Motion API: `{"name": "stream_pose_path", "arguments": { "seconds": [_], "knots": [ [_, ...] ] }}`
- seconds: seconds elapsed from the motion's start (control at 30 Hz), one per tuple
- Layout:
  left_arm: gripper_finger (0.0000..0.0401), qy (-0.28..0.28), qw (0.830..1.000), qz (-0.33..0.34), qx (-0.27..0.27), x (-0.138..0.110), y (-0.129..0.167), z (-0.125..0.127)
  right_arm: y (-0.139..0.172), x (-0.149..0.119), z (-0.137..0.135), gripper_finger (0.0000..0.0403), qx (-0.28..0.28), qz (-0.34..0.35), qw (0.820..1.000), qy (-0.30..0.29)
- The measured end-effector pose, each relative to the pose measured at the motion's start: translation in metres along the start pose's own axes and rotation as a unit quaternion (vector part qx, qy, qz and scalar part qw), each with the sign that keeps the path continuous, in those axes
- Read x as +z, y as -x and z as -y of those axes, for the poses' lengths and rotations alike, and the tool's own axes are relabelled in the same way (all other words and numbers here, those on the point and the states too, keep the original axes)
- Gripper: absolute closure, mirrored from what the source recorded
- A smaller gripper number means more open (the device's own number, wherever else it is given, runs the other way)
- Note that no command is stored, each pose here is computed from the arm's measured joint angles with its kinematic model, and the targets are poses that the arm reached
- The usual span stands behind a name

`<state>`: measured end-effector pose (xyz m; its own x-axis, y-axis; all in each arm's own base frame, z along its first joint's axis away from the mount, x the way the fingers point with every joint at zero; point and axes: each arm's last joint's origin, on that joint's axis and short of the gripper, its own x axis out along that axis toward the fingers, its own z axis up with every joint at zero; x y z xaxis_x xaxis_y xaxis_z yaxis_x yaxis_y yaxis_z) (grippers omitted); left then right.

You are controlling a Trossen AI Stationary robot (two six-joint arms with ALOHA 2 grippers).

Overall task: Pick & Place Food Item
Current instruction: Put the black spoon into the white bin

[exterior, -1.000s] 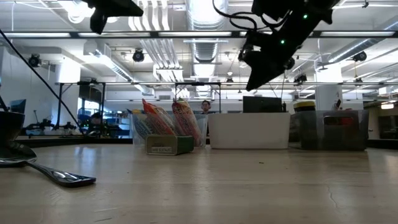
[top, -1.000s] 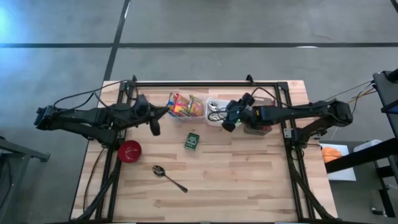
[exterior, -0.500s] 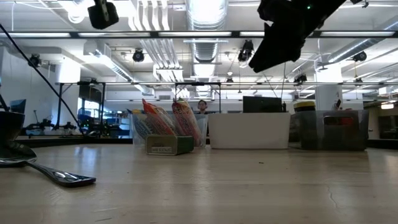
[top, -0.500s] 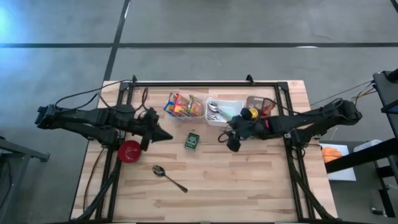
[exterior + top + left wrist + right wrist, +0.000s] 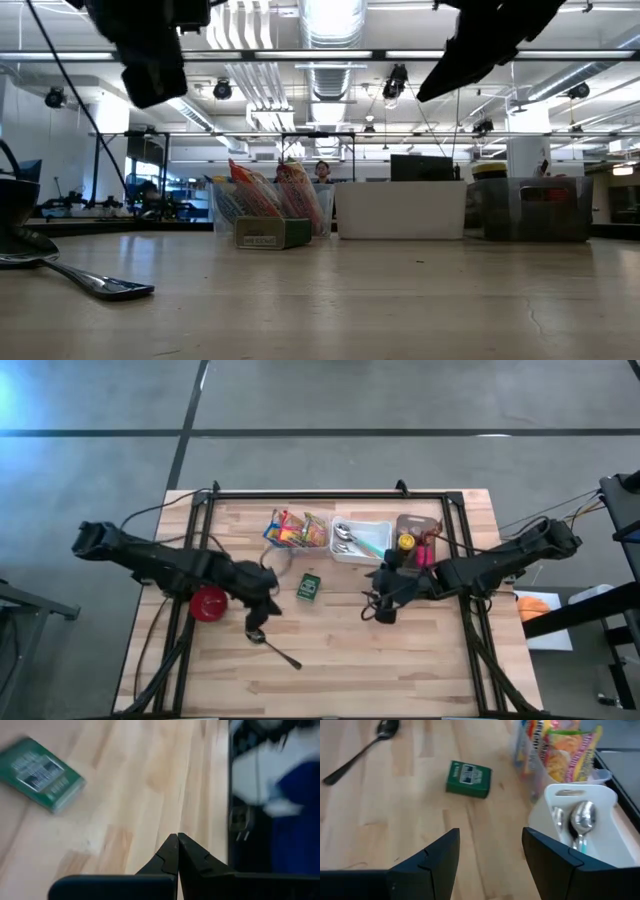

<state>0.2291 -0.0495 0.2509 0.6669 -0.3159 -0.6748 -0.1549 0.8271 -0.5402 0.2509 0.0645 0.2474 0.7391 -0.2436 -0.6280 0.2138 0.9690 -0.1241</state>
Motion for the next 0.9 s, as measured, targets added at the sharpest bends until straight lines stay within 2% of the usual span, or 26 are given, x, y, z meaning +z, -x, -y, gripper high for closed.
{"name": "stream_pose_path", "arguments": {
  "seconds": [0.13,0.27,0.43,0.57,0.9],
  "knots": [
    [0.0401,-0.048,0.995,-0.087,0.023,-0.013,-0.023,0.002,0.000,0.000,0.000,0.0190,-0.002,0.000,1.000,-0.002],
    [0.0401,-0.053,0.988,-0.138,0.045,-0.023,-0.040,0.001,0.000,-0.001,0.000,0.0190,-0.001,-0.002,1.000,-0.002],
    [0.0401,-0.056,0.980,-0.190,0.034,-0.032,-0.058,-0.001,-0.001,-0.002,0.000,0.0190,-0.002,-0.005,1.000,-0.012],
    [0.0401,-0.076,0.974,-0.207,0.043,-0.035,-0.065,-0.006,-0.001,-0.005,0.001,0.0190,-0.007,-0.020,1.000,-0.019],
    [0.0401,-0.064,0.975,-0.209,0.046,-0.035,-0.070,-0.007,-0.001,-0.012,0.003,0.0190,-0.018,-0.048,0.997,-0.049]
  ]
}}
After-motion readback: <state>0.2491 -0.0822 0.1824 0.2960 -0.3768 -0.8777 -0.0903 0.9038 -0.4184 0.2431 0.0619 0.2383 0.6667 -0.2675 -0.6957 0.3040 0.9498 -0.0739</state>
